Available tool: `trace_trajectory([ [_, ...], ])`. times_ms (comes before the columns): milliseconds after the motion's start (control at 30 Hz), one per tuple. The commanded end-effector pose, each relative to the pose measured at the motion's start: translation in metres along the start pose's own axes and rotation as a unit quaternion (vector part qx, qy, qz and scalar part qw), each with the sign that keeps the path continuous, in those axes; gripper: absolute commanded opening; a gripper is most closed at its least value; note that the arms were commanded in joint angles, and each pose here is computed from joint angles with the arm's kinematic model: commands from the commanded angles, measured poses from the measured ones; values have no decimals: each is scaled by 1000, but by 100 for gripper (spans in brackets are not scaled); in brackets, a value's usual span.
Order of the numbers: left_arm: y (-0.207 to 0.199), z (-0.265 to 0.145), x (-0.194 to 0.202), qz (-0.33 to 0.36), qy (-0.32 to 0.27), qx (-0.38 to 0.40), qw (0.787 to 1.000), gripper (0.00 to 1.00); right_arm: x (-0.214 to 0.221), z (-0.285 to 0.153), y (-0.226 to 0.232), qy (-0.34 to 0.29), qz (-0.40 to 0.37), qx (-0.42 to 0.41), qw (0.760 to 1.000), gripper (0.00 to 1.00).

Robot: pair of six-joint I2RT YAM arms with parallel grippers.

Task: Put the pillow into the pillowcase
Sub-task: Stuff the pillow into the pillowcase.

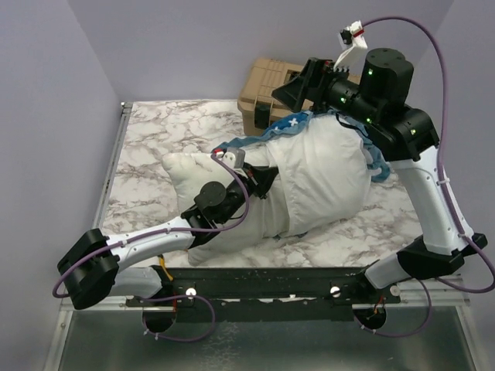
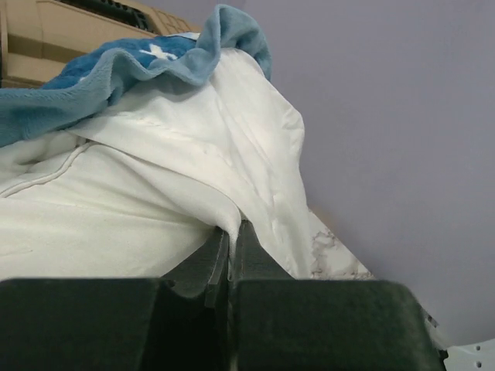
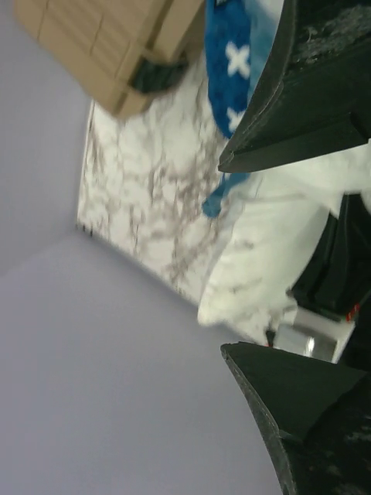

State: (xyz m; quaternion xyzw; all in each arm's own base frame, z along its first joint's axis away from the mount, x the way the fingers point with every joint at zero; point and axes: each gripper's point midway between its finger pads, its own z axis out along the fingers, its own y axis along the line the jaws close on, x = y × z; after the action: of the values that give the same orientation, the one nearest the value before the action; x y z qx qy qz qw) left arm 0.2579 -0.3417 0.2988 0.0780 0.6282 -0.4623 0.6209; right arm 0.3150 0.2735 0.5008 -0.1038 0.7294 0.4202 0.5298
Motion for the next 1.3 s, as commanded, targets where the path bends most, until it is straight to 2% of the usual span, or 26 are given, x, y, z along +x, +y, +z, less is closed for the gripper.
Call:
trace_trajectory([
  [0,-4,-9,-10,-7,-17,2,1000,0,62,-18,-123,137,-88,237,958,96],
  [200,-9,-6,-6,-7,-6,17,1000,0,96,-30,-197,201,-108,347,910,97],
  [400,-16,-4,1,-18,10,34,999,0,106,-7,-225,206,-121,358,903,96],
  [500,-18,-4,2,-21,13,37,999,0,116,10,-225,218,-107,336,910,86],
  [533,-18,-4,2,-21,12,36,999,0,120,15,-223,221,-98,328,913,79],
  [567,-18,-4,1,-20,11,36,999,0,122,19,-220,221,-89,317,918,67],
  [633,-18,-4,-1,-18,9,36,999,0,122,25,-209,212,-75,287,931,35],
  [700,-17,-4,-1,-15,8,34,999,0,116,28,-194,199,-61,258,943,11],
  [733,-16,-4,-1,-14,7,32,999,0,111,30,-183,192,-53,237,951,3],
  [867,-11,-2,1,-9,8,21,1000,0,93,27,-137,169,-21,158,973,0],
  [1000,-2,3,8,-3,12,3,1000,0,85,22,-71,144,54,15,988,0],
  [1133,3,12,17,1,19,-9,1000,0,86,10,-21,114,169,-115,972,0],
  [1267,1,23,27,-1,32,-3,999,0,97,-2,0,113,223,-162,955,0],
])
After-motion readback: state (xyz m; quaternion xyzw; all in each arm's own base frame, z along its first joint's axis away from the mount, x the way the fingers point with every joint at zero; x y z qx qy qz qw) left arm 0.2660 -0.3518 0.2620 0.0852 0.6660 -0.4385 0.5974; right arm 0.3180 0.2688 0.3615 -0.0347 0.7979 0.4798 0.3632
